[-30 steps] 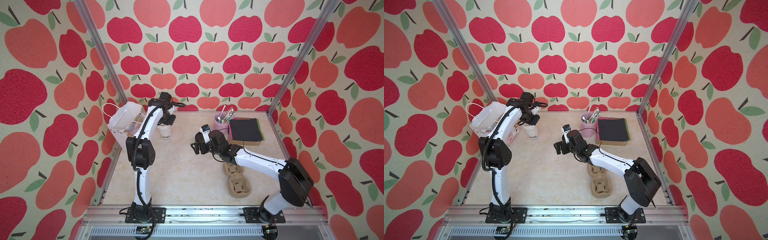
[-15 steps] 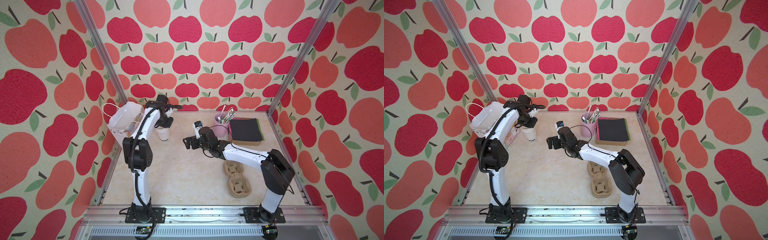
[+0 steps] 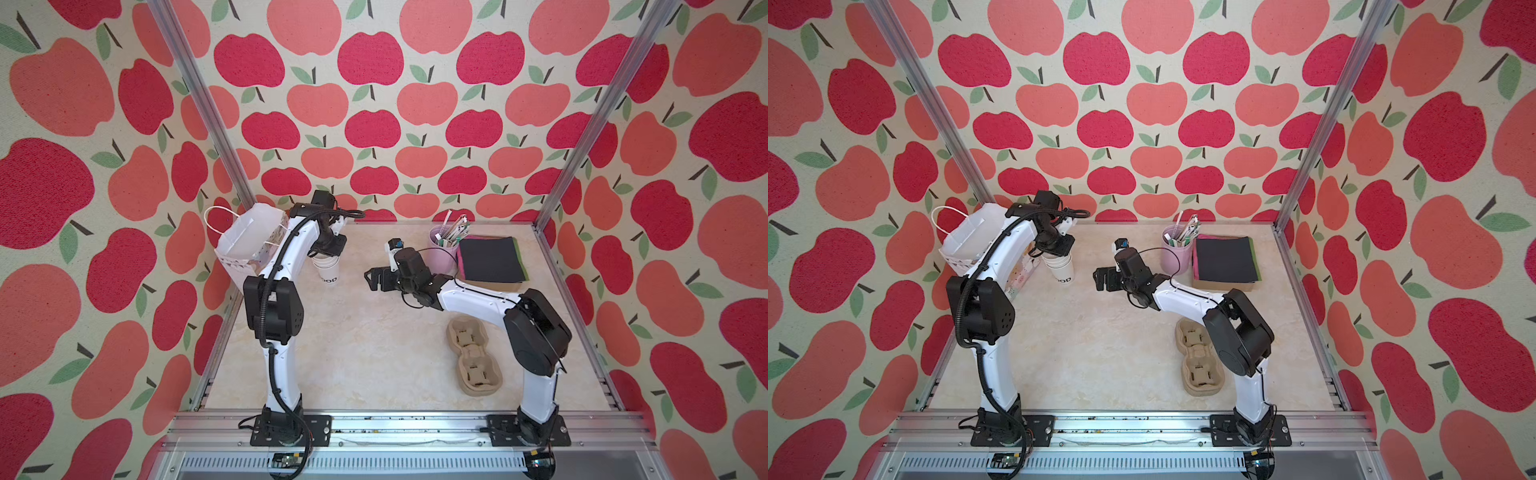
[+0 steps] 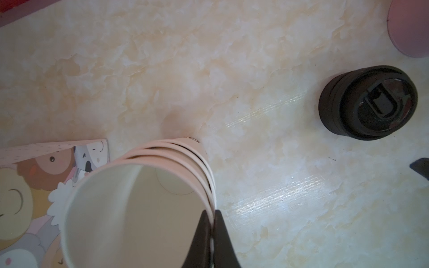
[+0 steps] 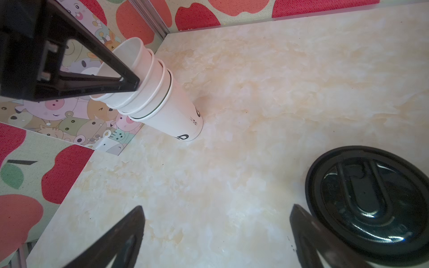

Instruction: Pack the takeout coffee

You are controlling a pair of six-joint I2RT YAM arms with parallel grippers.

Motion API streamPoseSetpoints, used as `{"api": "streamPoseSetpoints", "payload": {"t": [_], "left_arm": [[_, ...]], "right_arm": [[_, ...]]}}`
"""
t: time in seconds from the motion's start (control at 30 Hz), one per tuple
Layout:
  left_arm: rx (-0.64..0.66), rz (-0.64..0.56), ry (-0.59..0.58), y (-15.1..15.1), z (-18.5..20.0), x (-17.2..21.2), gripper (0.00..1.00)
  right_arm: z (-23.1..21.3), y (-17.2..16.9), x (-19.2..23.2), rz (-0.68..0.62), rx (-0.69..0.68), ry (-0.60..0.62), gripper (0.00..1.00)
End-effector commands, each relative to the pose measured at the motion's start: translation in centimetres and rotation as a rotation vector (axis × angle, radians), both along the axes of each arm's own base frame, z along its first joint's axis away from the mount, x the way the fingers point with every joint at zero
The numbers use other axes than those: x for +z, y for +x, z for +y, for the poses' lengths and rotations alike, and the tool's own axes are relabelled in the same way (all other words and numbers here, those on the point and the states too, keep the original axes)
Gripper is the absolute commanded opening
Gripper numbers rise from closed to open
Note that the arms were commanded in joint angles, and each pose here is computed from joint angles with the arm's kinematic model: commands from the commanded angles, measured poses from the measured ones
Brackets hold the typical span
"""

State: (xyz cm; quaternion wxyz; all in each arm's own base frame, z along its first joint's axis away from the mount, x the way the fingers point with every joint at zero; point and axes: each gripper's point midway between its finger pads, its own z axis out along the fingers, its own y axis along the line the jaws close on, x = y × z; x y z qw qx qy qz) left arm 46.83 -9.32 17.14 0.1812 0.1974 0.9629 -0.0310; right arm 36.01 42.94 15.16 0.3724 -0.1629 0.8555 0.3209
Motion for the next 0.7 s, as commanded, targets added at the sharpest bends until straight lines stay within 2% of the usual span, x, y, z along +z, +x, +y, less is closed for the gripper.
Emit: {"api": "streamPoseSetpoints", "payload": {"t": [0.0, 0.3, 0.67], "left_arm": [[0.013, -0.052, -0.009, -0.2, 0.2, 1.6, 0.01], [0.022, -0.106, -0.039, -0.6, 0.1, 3.5, 0.00], [0.026, -0.087, -0.053, -1.1, 0.2, 2.3, 0.00]], "right_arm": [[1.1, 0.3, 0.2, 0.025, 0.011, 0.031, 0.99], [3.8, 2.1, 1.2, 0.058, 0.017, 0.109, 0.99], [6.8, 5.4, 1.9, 0.134, 0.028, 0.282, 0.99]]}}
